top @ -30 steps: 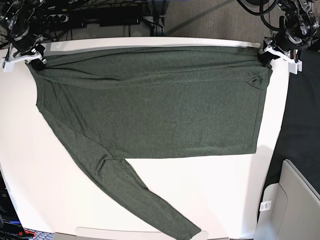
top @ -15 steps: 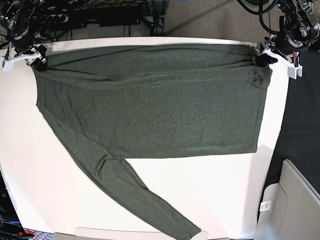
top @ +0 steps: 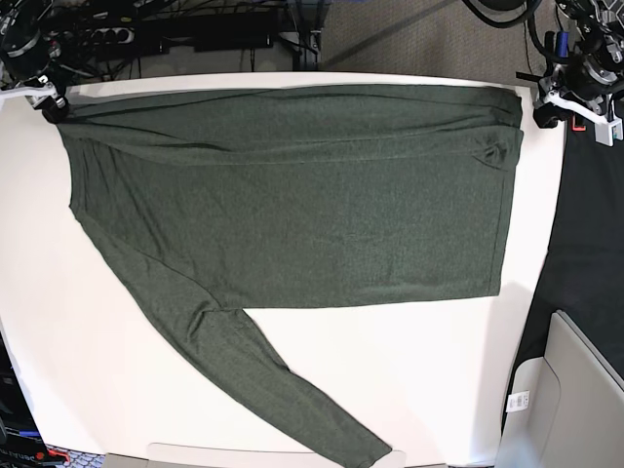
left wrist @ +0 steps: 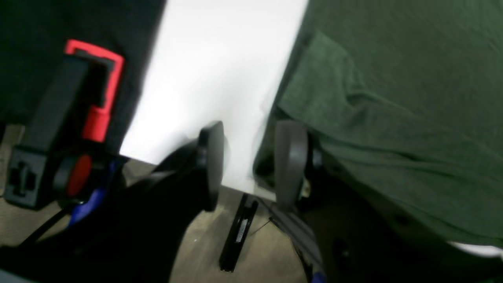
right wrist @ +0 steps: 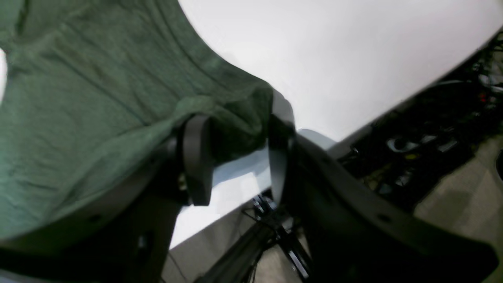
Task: Fold the T-shirt properly
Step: 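Lower the hem onto the table and open both grippers, then move both grippers to the shirt's side edges near the sleeves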
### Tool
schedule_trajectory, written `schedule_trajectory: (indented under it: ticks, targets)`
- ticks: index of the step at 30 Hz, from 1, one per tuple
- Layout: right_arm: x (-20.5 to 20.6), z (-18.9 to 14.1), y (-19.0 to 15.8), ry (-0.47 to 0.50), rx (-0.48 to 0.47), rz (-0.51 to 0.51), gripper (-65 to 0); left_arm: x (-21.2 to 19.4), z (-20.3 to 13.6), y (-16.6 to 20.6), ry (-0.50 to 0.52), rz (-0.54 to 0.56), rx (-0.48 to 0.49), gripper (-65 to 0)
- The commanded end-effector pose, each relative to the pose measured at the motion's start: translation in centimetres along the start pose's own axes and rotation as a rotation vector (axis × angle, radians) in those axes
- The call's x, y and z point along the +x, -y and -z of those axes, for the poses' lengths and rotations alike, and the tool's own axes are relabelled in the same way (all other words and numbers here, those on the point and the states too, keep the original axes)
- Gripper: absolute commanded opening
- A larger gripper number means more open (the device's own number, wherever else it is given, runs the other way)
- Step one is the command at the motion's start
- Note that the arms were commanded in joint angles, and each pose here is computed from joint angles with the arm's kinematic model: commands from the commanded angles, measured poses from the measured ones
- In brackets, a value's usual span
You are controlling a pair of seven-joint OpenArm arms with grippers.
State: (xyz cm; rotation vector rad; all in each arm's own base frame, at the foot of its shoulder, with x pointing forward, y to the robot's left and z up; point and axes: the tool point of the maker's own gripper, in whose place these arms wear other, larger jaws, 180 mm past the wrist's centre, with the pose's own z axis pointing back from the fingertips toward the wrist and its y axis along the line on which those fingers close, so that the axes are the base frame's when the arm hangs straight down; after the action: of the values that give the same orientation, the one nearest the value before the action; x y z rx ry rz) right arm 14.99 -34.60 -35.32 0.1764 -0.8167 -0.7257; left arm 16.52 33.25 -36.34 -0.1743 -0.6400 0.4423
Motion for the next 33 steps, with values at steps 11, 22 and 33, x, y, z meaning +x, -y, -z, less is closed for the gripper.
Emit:
schedule_trajectory:
  ticks: [11,22,33]
  targets:
    - [1.9,-1.0,-0.3,0.025,0.035,-0.008,-41.4,5.6,0.8,3.5,0.124,0.028,-0.087,-43.0]
    - [6.6,-1.7,-5.0,0.164,0.132,-0.088,-41.5,10.4,3.6,8.7,0.183,0.032,-0.230,-43.0]
    - [17.0,-1.4,-10.8,0.399,0.148,-0.291,-41.5,14.6,8.5,11.4,0.190,-0.114,-0.363,-43.1]
